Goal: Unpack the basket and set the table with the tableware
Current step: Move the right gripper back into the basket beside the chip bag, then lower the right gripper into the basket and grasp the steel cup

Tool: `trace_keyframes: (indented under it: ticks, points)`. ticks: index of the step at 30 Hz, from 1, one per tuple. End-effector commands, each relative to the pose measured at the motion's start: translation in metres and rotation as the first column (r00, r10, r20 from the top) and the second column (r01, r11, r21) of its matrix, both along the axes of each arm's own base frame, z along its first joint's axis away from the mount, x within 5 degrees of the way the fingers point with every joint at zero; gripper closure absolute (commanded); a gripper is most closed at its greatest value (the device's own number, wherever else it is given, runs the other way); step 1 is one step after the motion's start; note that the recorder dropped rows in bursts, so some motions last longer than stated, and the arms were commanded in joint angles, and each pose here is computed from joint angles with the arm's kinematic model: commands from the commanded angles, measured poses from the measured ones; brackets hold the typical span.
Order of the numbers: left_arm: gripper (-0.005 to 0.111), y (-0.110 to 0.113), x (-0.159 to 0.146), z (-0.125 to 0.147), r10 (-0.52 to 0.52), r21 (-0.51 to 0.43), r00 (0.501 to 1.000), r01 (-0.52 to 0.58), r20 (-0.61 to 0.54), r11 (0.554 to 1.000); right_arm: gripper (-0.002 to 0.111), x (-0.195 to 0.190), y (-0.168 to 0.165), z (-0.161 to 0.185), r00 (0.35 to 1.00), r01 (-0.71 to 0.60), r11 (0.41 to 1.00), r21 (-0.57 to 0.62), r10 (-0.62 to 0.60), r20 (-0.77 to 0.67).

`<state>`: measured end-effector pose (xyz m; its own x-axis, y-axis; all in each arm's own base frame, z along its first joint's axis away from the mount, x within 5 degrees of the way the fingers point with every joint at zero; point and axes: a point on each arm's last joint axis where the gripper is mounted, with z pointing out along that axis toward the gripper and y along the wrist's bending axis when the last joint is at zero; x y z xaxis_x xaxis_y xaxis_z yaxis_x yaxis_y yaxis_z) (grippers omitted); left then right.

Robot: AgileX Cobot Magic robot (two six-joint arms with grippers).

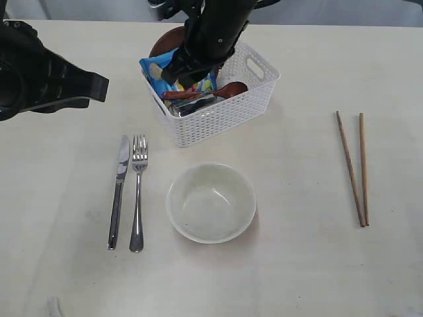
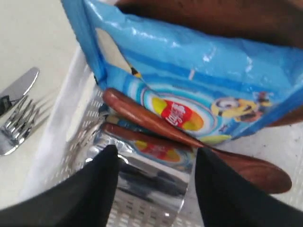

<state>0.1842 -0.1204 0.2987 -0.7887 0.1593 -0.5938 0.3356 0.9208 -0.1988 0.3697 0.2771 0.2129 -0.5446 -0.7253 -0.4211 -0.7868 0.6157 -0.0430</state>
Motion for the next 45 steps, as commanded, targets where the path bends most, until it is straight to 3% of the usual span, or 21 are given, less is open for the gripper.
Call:
trace_keyframes:
  ticks: [1,9,18,28,35,41,45]
  points:
    - [0.107,0.001,-0.001,0.000,-0.003,-0.003,1.000,0.003,0.009,1.000,0.060,0.001,0.011,-0.008,0.996,-0.030,0.998,-0.050,0.033,0.079]
    - [0.107,0.001,-0.001,0.000,-0.003,-0.003,1.000,0.003,0.009,1.000,0.060,0.003,0.014,-0.025,0.997,-0.017,0.996,-0.087,0.024,0.077]
    - [0.107,0.001,-0.001,0.000,-0.003,-0.003,1.000,0.003,0.009,1.000,0.060,0.014,0.019,-0.035,0.989,0.040,0.999,-0.030,-0.035,0.142]
    - [0.107,0.001,-0.001,0.000,-0.002,-0.005,1.000,0.003,0.012,1.000,0.060,0.018,0.016,-0.047,0.988,0.091,0.992,-0.088,-0.079,0.131]
    - [0.107,0.001,-0.001,0.000,-0.002,-0.005,1.000,0.003,0.012,1.000,0.060,0.019,0.010,-0.030,0.979,0.130,0.988,-0.086,-0.115,0.168]
    - [0.107,0.000,-0.001,0.000,-0.002,-0.007,1.000,0.002,0.008,1.000,0.060,0.026,-0.004,-0.006,0.964,0.214,0.960,-0.179,-0.179,0.196]
    - [0.107,0.000,-0.001,0.000,-0.001,-0.012,1.000,0.001,0.006,1.000,0.060,0.036,-0.025,0.014,0.932,0.354,0.912,-0.208,-0.326,0.155]
